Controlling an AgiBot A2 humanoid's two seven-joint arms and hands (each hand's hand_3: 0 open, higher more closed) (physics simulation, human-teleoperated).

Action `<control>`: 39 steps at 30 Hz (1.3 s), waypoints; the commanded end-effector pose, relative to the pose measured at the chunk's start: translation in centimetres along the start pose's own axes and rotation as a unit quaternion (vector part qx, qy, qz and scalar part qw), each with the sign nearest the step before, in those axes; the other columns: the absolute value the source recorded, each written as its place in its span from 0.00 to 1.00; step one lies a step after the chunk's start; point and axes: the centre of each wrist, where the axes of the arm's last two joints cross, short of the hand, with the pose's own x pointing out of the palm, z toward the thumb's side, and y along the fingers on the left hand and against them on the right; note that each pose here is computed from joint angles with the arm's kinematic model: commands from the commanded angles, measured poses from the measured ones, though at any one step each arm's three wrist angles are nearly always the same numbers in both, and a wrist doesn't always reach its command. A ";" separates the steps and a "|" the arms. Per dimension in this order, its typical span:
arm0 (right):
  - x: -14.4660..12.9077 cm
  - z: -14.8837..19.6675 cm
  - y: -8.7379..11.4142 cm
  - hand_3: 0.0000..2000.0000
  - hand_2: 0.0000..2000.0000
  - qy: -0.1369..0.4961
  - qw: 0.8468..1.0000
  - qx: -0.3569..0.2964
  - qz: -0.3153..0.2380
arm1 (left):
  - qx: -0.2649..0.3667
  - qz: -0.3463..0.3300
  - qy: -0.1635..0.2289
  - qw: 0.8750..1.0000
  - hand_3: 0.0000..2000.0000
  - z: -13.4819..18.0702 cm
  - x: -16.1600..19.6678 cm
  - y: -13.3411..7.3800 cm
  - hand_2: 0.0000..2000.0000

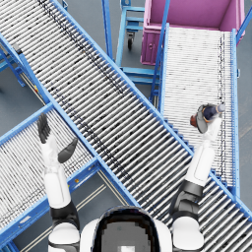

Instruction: Pick up the oil and place it on the left assembly line, put the cola on the right, and keep Sprite still

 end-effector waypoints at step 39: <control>6.5 7.3 9.5 0.00 0.00 0.045 0.970 -0.188 0.144 | -0.009 -0.018 -0.012 1.000 0.00 -0.7 1.1 0.7 0.00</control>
